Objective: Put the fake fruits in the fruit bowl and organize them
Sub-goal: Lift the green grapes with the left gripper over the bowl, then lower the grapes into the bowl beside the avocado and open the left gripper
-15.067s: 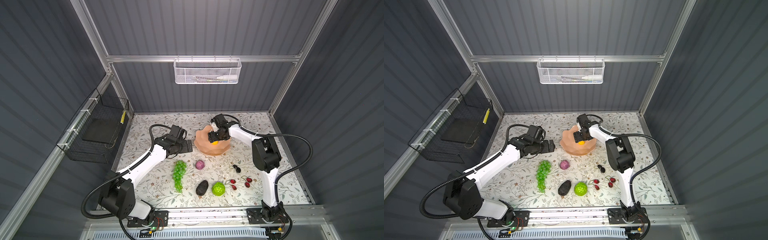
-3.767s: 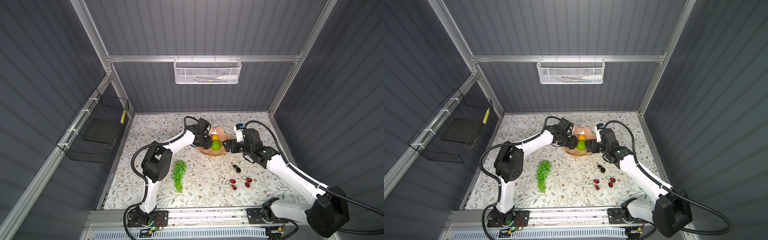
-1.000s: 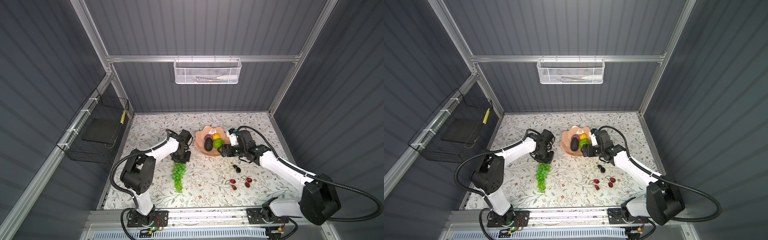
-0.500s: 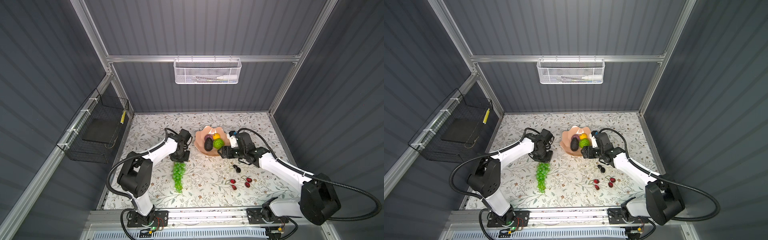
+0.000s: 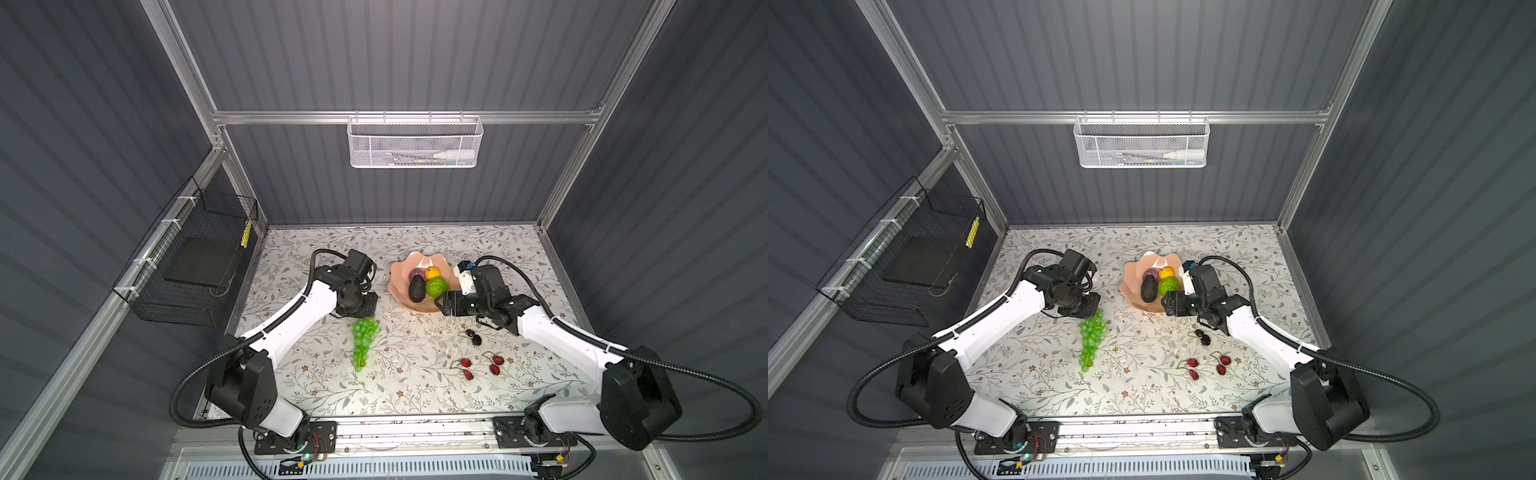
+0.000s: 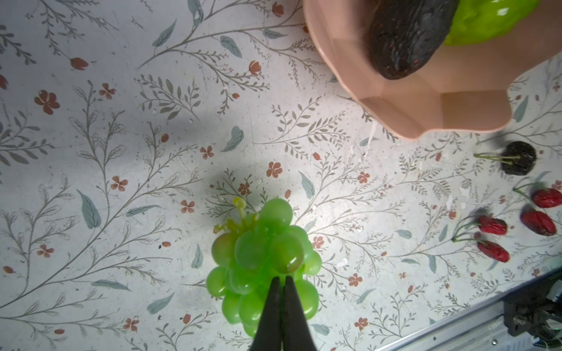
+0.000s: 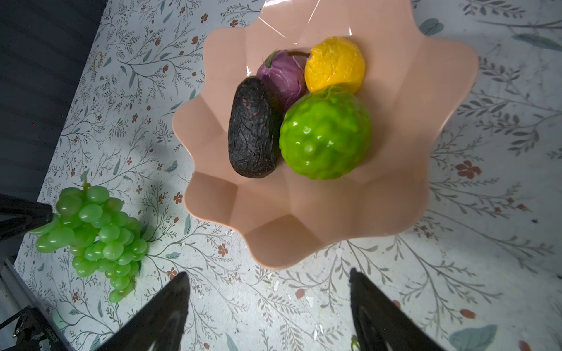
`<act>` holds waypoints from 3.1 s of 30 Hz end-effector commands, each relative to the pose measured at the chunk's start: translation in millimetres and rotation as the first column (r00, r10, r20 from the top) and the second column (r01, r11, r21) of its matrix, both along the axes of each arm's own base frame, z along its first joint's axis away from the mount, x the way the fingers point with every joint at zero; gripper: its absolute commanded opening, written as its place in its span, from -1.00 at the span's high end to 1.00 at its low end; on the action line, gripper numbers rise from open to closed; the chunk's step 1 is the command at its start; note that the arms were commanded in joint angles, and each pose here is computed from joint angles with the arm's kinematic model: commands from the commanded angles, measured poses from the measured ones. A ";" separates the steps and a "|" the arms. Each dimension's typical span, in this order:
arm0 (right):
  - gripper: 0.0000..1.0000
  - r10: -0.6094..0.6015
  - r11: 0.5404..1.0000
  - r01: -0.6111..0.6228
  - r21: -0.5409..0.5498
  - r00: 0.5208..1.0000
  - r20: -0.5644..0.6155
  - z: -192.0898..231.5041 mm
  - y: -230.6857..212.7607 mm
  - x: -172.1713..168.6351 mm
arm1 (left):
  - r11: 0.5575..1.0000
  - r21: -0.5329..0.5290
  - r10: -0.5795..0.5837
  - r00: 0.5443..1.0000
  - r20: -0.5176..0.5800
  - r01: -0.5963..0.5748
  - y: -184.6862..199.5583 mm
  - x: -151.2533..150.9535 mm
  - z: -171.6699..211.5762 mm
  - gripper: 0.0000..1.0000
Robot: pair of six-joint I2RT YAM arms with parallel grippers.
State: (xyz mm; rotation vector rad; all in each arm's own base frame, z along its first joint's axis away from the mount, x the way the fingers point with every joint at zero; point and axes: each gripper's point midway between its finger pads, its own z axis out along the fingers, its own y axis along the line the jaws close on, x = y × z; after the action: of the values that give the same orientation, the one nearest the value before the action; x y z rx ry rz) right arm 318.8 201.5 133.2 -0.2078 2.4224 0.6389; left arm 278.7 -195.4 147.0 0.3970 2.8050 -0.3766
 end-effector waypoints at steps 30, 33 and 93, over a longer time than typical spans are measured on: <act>-0.66 -0.075 0.997 0.079 -0.013 0.978 0.197 57.9 -31.6 9.3 | 0.719 -0.615 -0.219 0.945 0.242 0.324 -183.1 73.2 164.9 1.00; -0.67 -0.085 0.996 0.092 -0.023 0.973 0.215 62.7 -37.3 8.3 | 0.700 -0.636 -0.230 0.946 0.230 0.325 -195.7 75.7 154.7 1.00; -0.60 0.081 0.995 -0.083 0.060 0.996 0.039 3.6 29.6 46.9 | 0.862 -0.500 -0.048 0.996 0.073 0.078 -118.8 175.8 -14.0 0.54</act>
State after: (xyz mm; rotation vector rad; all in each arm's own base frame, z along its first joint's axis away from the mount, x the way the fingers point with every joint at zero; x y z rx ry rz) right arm 362.3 222.2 125.8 -0.2813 2.3987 0.6984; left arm 447.8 -310.5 128.5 0.3373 2.5242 -1.0370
